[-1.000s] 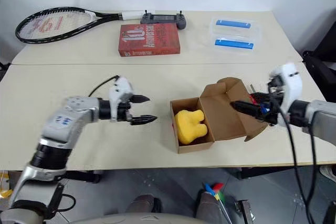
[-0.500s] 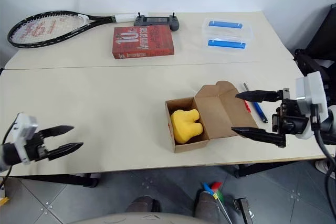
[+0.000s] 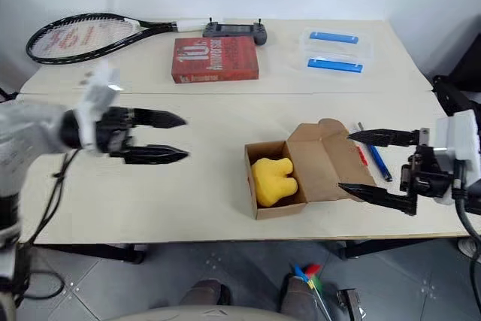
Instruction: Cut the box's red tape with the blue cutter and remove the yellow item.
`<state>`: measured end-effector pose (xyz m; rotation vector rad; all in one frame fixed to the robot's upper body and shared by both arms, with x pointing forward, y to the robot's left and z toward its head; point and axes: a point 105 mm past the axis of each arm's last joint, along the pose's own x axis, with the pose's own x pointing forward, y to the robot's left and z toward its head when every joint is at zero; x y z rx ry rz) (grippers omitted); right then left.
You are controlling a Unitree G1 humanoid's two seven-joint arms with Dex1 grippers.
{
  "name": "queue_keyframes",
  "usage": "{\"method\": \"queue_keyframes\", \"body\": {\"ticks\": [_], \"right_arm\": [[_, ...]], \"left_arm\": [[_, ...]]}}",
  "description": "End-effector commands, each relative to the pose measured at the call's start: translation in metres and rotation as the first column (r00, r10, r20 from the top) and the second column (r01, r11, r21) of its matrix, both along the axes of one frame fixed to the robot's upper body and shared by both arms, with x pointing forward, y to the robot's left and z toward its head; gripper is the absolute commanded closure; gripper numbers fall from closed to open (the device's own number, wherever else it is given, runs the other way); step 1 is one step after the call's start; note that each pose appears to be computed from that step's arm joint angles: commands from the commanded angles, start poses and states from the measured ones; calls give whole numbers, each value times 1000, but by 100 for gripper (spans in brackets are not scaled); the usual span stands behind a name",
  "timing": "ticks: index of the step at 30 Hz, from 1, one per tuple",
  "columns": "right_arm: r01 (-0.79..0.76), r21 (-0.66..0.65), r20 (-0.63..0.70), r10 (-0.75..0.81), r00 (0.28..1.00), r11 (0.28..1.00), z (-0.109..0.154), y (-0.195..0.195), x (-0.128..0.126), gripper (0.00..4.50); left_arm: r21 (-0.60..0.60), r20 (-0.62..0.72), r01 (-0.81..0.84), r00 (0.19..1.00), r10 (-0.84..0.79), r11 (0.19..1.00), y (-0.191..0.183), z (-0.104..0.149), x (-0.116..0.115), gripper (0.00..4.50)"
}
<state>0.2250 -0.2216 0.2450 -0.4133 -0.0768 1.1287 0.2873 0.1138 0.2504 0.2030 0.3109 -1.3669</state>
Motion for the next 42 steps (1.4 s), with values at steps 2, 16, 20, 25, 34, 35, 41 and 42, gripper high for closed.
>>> {"method": "queue_keyframes", "body": {"ticks": [2,16,20,25,34,35,41,42], "right_arm": [[47,-34,38,-46,998,998,9,-4,-15,4],[189,45,33,-190,981,981,-2,12,-46,4],[204,53,35,-206,978,978,-2,12,-47,0],[208,56,36,-210,977,977,-3,13,-45,0],[184,70,17,-186,982,980,-7,13,-38,0],[184,71,18,-185,983,980,-7,13,-37,0],[168,105,23,-171,985,980,-4,15,-32,0],[159,116,21,-163,986,980,-4,17,-31,0]], "left_arm": [[148,-62,143,989,-135,979,-61,-12,7,0],[509,194,164,935,-298,845,-156,-80,54,0],[547,199,195,914,-353,814,-155,-83,54,60],[563,210,204,902,-378,801,-152,-86,56,201],[329,152,220,947,-282,918,-162,-60,53,444],[250,122,230,956,-267,940,-165,-52,51,449],[-136,68,76,995,-67,988,-139,-6,73,449],[-245,79,84,995,-67,966,-130,8,73,449]]}}
